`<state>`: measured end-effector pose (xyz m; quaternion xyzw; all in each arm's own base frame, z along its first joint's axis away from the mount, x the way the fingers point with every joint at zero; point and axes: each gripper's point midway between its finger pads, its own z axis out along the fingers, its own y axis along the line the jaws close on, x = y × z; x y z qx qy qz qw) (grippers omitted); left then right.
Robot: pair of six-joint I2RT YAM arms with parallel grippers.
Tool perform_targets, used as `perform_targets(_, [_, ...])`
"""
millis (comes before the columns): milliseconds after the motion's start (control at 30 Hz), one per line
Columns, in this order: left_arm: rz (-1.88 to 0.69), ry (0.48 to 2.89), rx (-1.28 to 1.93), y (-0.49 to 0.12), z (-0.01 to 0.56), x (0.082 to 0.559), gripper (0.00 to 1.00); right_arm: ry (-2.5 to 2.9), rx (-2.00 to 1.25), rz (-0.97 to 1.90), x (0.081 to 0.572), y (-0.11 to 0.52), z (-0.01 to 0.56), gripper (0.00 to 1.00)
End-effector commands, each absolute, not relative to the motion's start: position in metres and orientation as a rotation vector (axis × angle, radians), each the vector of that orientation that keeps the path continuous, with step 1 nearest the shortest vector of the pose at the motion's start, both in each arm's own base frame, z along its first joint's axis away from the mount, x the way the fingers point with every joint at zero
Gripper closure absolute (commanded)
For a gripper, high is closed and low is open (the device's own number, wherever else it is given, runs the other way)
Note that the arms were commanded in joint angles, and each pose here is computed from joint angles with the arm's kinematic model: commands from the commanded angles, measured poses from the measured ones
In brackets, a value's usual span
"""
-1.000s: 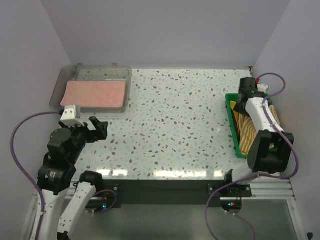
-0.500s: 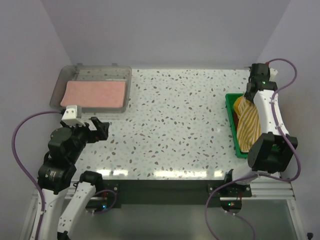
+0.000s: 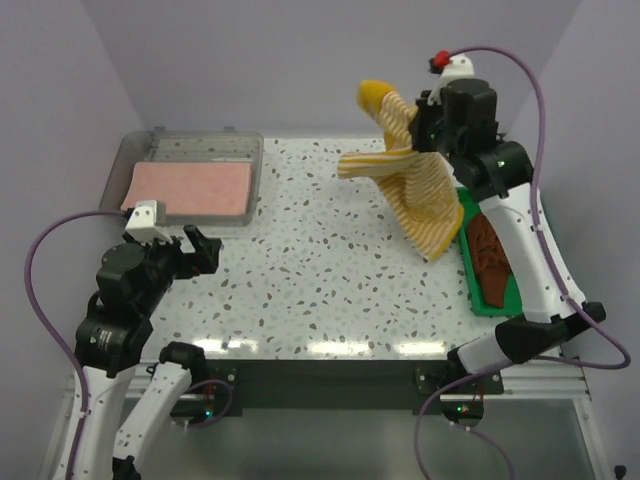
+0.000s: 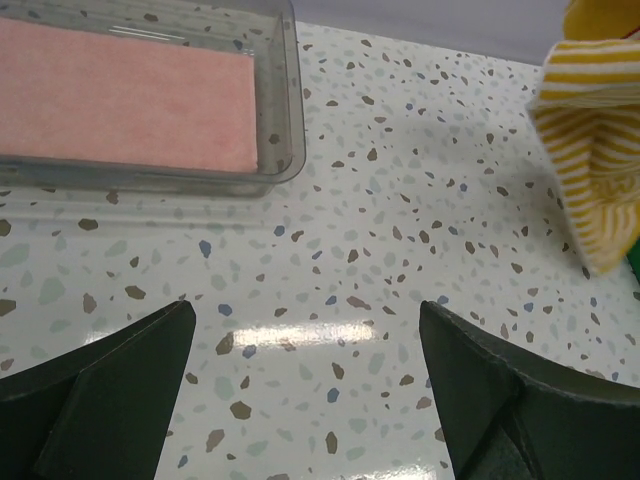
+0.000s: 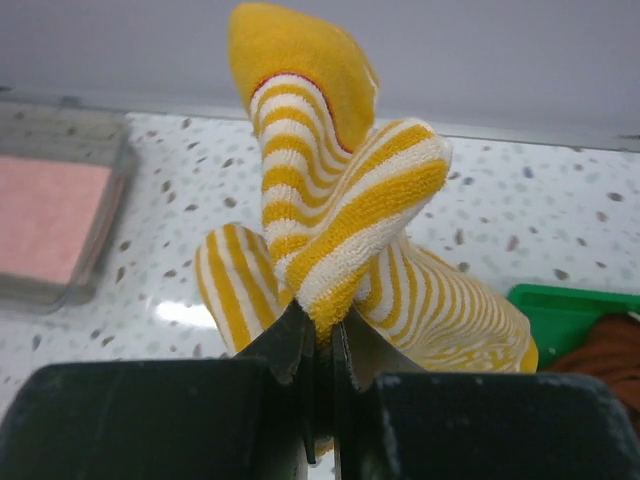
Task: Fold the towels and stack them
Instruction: Move the towel to the center of the board, then flatten out the crumpled towel
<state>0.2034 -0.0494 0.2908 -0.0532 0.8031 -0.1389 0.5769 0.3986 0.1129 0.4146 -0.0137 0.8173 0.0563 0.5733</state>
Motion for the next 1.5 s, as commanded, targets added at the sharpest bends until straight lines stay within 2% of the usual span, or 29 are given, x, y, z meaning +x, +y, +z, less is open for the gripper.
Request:
perform_targets(0, [-0.376, 1.832, -0.113, -0.057, 0.31, 0.205, 0.0, 1.99, -0.268, 0.328, 0.364, 0.186, 0.38, 1.0])
perform_targets(100, [-0.38, 1.832, -0.114, -0.057, 0.31, 0.206, 0.0, 2.126, -0.487, 0.443, 0.313, 0.251, 0.313, 1.0])
perform_targets(200, [-0.383, 1.845, -0.11, -0.059, 0.306, 0.206, 0.0, 2.279, -0.649, 0.524, 0.251, 0.295, 0.241, 0.75])
perform_targets(233, [-0.384, 1.849, -0.105, -0.06, 0.304, 0.206, 0.0, 2.336, -0.71, 0.53, 0.228, 0.302, 0.212, 0.61])
perform_targets(300, [-0.386, 1.863, -0.1, -0.061, 0.299, 0.206, 0.0, 2.386, -0.724, 0.571, 0.207, 0.306, 0.196, 0.47])
perform_targets(333, [-0.391, 1.866, -0.093, -0.063, 0.297, 0.207, 0.0, 2.412, -0.74, 0.563, 0.198, 0.303, 0.184, 0.25])
perform_targets(433, [-0.436, 1.892, -0.061, -0.073, 0.287, 0.208, 0.0, 2.389, -0.739, 0.577, 0.192, 0.295, 0.19, 0.08])
perform_targets(500, [-0.475, 1.921, -0.042, -0.082, 0.275, 0.211, 0.0, 2.371, -0.693, 0.471, 0.204, 0.278, 0.192, 0.06])
perform_targets(567, [-0.527, 1.96, -0.02, -0.093, 0.263, 0.213, 0.0, 2.372, -0.587, 0.357, 0.227, 0.252, 0.194, 0.08])
perform_targets(700, [-0.612, 2.051, 0.008, -0.113, 0.237, 0.231, 0.0, 2.414, -0.313, 0.302, 0.277, 0.209, 0.185, 0.21])
perform_targets(833, [-0.815, 2.097, 0.063, -0.15, 0.224, 0.25, 0.01, 2.444, -0.084, 0.244, 0.322, 0.17, 0.163, 0.42])
perform_targets(900, [-0.866, 2.108, 0.066, -0.165, 0.218, 0.268, 0.04, 2.464, -0.014, 0.26, 0.339, 0.169, 0.145, 0.46])
perform_targets(1033, [-0.832, 2.162, 0.092, -0.19, 0.2, 0.297, 0.06, 2.483, 0.119, 0.25, 0.368, 0.161, 0.112, 0.48])
perform_targets(1167, [-0.804, 2.229, 0.14, -0.225, 0.176, 0.32, 0.15, 2.518, 0.192, 0.216, 0.384, 0.159, 0.079, 0.58])
perform_targets(1300, [-0.755, 2.284, 0.178, -0.256, 0.151, 0.33, 0.16, 2.553, 0.21, 0.191, 0.393, 0.16, 0.055, 0.62])
perform_targets(1467, [-0.686, 2.362, 0.199, -0.276, 0.114, 0.333, 0.16, 2.593, 0.247, 0.181, 0.396, 0.163, 0.029, 0.62])
